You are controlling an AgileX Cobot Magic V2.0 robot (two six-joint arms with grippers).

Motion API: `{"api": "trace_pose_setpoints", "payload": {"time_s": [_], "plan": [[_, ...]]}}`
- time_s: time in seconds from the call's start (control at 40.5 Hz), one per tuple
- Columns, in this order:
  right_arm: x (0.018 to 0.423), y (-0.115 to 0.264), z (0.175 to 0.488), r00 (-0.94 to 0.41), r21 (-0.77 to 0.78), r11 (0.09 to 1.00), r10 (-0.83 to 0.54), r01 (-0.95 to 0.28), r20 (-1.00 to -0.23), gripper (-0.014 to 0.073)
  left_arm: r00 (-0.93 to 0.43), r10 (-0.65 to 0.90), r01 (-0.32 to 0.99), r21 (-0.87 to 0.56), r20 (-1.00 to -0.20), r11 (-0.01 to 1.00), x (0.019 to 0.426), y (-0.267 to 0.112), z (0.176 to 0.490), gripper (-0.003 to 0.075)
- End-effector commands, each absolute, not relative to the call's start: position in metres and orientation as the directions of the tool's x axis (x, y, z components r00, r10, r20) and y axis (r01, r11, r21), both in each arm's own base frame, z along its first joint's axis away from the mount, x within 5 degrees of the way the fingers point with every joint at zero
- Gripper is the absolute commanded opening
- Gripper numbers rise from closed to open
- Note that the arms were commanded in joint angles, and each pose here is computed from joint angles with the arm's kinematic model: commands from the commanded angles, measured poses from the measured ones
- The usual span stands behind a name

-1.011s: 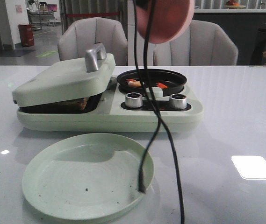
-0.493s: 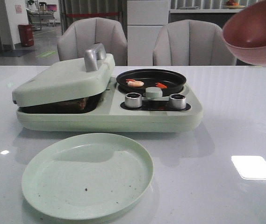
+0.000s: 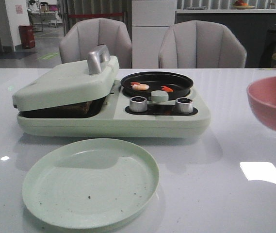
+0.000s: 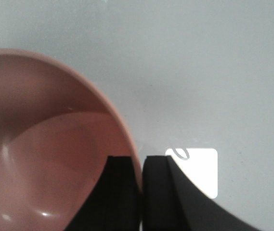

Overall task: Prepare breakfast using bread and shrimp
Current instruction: 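Carry the pink bowl back and set it down on the table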

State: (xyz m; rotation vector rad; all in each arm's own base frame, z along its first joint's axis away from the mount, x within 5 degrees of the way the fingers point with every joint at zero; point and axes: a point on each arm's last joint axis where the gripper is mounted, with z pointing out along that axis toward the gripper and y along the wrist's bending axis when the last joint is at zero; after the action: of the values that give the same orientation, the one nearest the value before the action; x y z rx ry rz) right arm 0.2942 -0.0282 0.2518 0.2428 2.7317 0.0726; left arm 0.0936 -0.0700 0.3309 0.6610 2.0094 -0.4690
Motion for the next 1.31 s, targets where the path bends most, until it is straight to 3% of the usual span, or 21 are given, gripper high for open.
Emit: {"api": "trace_pose_setpoints", "payload": {"time_s": [0.0,0.222,0.271,0.419,0.518,0.789,0.987,1.11,1.283], "plan": [[0.303,-0.029,0.248,-0.869,0.102,0.982,0.188,0.159,-0.458,0.0045,-0.352,0.198,0.615,-0.067,-0.915,0.785,0.095,-0.071,0.346,0.0101],[0.317,-0.031,0.215,-0.895,0.096,0.981,0.195,0.170,-0.402,0.0071,-0.352,0.198,0.615,-0.067,-0.915,0.785,0.095,-0.071,0.346,0.0101],[0.319,-0.032,0.211,-0.895,0.095,0.981,0.195,0.171,-0.400,0.0120,-0.352,0.198,0.615,-0.067,-0.915,0.785,0.095,-0.071,0.346,0.0101],[0.323,-0.033,0.212,-0.879,0.091,0.981,0.193,0.170,-0.436,0.0372,-0.352,0.198,0.615,-0.067,-0.915,0.785,0.095,-0.071,0.346,0.0101],[0.324,-0.033,0.219,-0.859,0.092,0.981,0.192,0.168,-0.476,0.0455,-0.352,0.198,0.615,-0.067,-0.915,0.785,0.095,-0.071,0.346,0.0101],[0.305,-0.011,0.273,-0.767,0.095,0.992,0.125,0.084,-0.629,0.0441,-0.352,0.198,0.615,-0.067,-0.915,0.785,0.095,-0.071,0.346,0.0101],[0.270,0.036,0.321,-0.684,0.049,0.992,-0.044,-0.116,-0.728,0.0441,-0.352,0.198,0.615,-0.067,-0.915,0.785,0.095,-0.071,0.346,0.0101],[0.242,0.058,0.341,-0.639,0.000,0.972,-0.154,-0.234,-0.753,0.0441,-0.352,0.198,0.615,-0.067,-0.915,0.785,0.095,-0.071,0.346,0.0101],[0.204,0.057,0.360,-0.644,0.000,0.963,-0.179,-0.269,-0.744,0.0441,-0.352,0.198,0.615,-0.067,-0.915,0.785,0.095,-0.071,0.346,0.0101]]}}
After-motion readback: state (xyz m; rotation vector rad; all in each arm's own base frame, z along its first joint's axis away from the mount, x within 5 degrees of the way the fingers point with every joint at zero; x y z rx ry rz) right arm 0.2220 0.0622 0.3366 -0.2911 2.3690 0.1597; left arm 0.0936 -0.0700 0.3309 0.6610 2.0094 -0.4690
